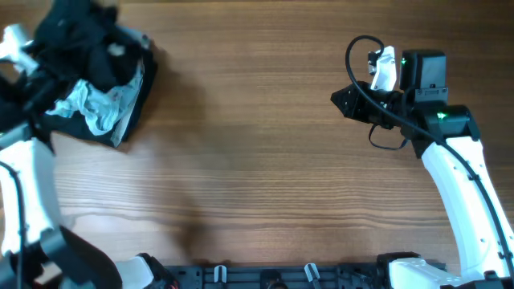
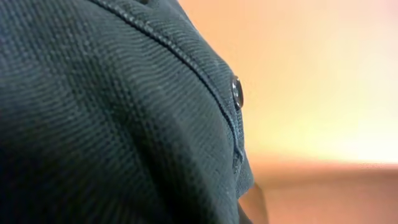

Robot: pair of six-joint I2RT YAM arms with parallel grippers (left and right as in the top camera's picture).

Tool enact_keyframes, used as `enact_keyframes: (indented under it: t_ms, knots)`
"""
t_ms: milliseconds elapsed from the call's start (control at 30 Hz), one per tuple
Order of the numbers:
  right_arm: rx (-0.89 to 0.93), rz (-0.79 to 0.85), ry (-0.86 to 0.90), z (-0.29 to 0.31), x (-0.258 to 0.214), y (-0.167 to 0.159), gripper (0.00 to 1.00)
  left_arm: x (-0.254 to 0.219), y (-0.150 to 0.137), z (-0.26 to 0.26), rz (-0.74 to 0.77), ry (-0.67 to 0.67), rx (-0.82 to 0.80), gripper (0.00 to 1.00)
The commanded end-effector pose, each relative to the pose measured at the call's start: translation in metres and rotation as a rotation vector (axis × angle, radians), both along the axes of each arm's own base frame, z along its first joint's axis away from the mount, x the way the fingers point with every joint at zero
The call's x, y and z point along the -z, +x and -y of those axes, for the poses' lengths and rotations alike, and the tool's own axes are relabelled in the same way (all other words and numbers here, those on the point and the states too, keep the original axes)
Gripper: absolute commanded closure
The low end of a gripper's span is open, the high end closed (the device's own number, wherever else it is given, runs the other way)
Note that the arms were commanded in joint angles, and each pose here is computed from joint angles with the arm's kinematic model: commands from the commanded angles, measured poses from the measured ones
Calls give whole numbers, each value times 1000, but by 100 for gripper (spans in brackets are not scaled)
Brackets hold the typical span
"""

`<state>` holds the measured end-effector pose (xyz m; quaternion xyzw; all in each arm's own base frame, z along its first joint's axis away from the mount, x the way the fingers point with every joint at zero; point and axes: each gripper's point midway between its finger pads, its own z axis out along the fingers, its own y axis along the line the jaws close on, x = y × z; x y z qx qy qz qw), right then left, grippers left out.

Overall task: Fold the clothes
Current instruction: 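Carry the black bundle with the left gripper onto the top-left clothes pile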

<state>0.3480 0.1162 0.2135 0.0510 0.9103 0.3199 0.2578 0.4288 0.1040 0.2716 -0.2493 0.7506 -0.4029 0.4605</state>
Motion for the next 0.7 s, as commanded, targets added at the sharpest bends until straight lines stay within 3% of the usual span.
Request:
enact_keyframes:
  t_ms: [0, 67, 100, 167, 300, 400, 533, 667]
  knots:
    - [30, -6, 5, 2, -3, 1, 88, 58, 4, -45, -121, 59, -98, 96]
    - [33, -9, 8, 2, -3, 2, 88, 89, 6, -53, -196, 36, -117, 95]
    - [35, -10, 10, 2, -3, 2, 88, 106, 8, -54, -232, 15, -115, 79]
    - [35, -11, 10, 2, -3, 1, 89, 140, 10, -52, -303, -32, -101, 0]
    - [37, -18, 11, 2, -2, 1, 89, 190, -1, -50, -450, -114, -105, 0]
    - [37, -28, 10, 3, -1, -1, 89, 201, -13, -52, -516, -151, -123, 0]
    - [34, -30, 13, 2, -1, -2, 91, 185, -30, -56, -538, -194, -144, 0]
    - [19, -24, 21, 0, -2, -2, 92, 135, -44, -57, -476, -242, -132, 0]
